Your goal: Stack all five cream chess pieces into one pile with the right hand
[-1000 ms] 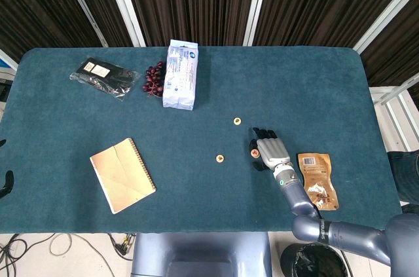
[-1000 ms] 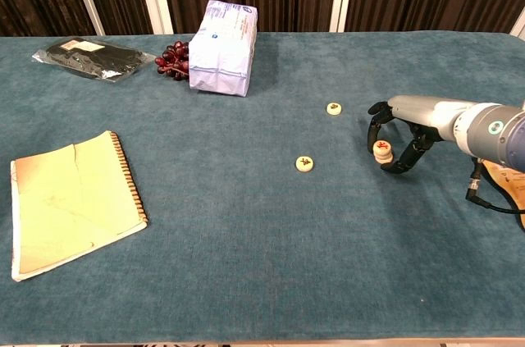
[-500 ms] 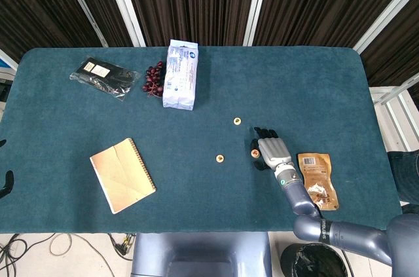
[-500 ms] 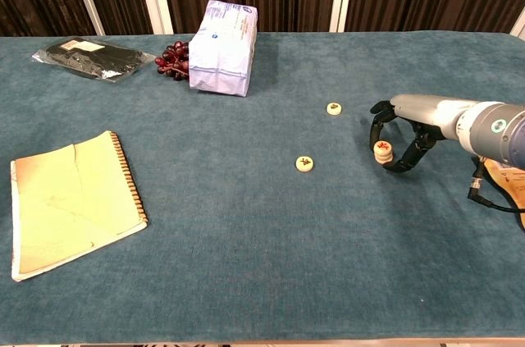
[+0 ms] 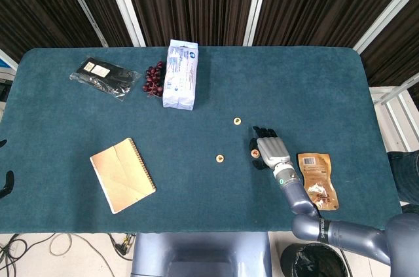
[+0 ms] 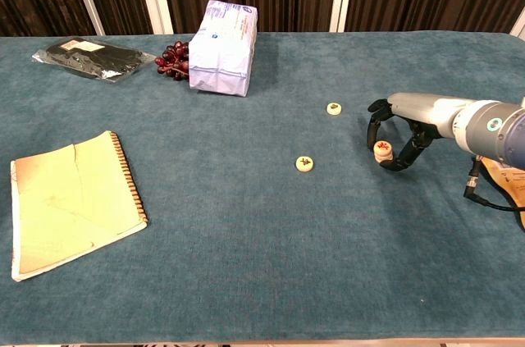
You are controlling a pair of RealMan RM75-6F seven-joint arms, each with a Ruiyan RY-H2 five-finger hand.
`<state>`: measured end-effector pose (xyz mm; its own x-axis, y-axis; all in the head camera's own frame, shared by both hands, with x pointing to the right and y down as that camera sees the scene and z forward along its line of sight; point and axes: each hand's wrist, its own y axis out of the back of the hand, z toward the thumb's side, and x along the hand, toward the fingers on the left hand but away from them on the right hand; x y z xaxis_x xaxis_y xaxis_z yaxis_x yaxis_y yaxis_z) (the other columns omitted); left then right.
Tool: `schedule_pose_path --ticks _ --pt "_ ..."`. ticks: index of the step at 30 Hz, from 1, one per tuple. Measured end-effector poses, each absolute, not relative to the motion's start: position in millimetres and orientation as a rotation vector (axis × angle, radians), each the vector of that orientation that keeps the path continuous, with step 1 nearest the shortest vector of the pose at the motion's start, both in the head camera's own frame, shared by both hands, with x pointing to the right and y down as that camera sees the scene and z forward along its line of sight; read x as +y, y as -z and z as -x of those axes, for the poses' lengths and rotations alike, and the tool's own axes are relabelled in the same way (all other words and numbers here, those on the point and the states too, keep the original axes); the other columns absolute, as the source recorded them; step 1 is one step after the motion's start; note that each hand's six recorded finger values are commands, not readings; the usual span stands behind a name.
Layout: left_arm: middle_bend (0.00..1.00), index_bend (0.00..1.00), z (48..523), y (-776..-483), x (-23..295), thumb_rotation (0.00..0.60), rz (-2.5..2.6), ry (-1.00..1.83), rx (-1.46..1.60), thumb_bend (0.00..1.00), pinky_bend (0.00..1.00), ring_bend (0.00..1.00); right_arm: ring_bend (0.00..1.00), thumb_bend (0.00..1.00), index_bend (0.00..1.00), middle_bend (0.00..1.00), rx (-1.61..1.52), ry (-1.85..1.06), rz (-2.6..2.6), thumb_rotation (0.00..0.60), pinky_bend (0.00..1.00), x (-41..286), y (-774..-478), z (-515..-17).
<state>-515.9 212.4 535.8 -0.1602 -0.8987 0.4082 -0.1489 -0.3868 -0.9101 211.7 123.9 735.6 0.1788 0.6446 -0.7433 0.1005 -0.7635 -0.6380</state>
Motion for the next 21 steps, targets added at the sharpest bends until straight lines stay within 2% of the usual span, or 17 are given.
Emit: schedule_pose_path --ticks 9,21 --pt "0.0 0.15 516.4 -535.8 212.1 0.6 1.507 1.605 1.219 0.48 0.0 0.0 0.0 0.41 0.43 0.0 -0.706 -1.611 2.018 0.6 0.0 120.6 -740.4 -201.3" --pt "0.0 0.15 516.5 -535.8 212.2 0.6 1.51 1.606 1.222 0.48 0.0 0.0 0.0 0.41 0.43 0.0 -0.674 -1.532 2.06 0.6 0.0 120.7 -731.6 -174.2"
